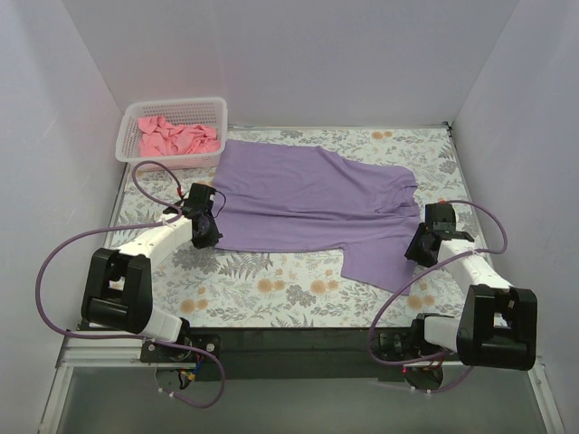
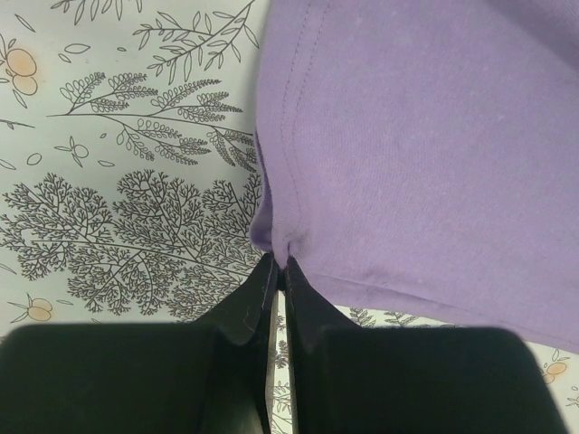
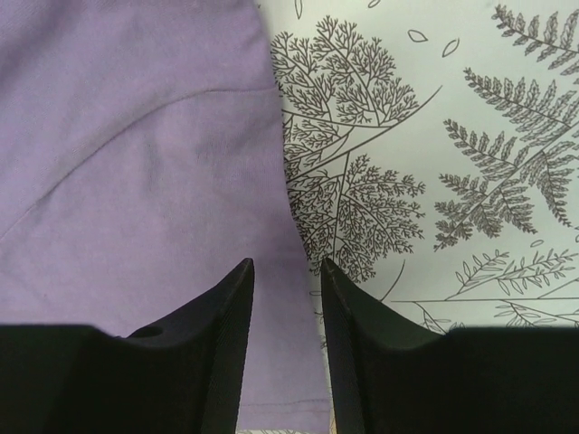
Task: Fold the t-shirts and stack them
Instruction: Flatten the tshirt out
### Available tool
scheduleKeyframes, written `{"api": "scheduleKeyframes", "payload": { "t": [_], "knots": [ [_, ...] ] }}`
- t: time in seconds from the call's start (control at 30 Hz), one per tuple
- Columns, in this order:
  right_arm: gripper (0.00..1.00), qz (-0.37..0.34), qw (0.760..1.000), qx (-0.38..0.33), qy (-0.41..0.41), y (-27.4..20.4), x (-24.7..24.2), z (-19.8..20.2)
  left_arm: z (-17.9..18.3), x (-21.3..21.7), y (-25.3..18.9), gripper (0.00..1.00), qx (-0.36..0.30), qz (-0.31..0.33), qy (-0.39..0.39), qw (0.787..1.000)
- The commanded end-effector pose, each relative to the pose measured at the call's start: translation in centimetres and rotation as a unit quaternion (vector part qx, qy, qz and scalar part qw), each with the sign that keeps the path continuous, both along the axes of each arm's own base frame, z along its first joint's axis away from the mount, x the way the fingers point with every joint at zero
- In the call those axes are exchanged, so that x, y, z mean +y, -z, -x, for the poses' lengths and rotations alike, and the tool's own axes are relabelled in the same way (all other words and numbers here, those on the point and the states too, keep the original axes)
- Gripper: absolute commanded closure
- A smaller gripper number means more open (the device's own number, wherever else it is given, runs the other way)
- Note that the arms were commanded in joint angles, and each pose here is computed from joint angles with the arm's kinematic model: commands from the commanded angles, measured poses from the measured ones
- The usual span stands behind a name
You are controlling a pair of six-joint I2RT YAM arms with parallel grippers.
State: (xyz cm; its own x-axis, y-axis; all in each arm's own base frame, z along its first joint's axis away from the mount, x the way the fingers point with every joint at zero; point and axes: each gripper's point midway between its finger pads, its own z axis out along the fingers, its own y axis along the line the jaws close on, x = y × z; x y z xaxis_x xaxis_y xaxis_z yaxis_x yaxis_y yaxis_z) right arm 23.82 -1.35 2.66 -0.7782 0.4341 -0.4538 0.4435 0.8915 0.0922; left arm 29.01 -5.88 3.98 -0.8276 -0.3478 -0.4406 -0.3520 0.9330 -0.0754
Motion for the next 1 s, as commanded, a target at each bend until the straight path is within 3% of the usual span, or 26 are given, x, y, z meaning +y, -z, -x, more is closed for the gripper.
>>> {"api": "scheduleKeyframes", "payload": {
  "t": [0.0,0.37,0.6,0.8,0.97],
  "knots": [
    [0.60,-0.006,1.000,-0.006,-0.005,0.6,0.1,-0.7,-0.5,0.1,-1.3,1.00,-0.025,0.004,0.001,1.000],
    [0.61,-0.022,0.997,0.077,-0.009,3.7,0.7,3.4,-0.4,0.2,-1.0,1.00,-0.020,0.003,0.002,1.000],
    [0.64,-0.018,0.996,0.088,-0.008,3.4,0.6,3.5,-0.4,0.2,-1.0,1.00,-0.021,0.001,0.002,1.000],
    [0.55,-0.004,0.996,0.092,-0.003,2.1,0.1,4.1,-0.5,0.2,-1.2,1.00,-0.024,0.002,0.002,1.000],
    [0.55,-0.013,0.997,0.076,0.005,0.8,0.4,3.9,-0.5,0.2,-1.4,1.00,-0.027,0.004,0.003,1.000]
  ]
}}
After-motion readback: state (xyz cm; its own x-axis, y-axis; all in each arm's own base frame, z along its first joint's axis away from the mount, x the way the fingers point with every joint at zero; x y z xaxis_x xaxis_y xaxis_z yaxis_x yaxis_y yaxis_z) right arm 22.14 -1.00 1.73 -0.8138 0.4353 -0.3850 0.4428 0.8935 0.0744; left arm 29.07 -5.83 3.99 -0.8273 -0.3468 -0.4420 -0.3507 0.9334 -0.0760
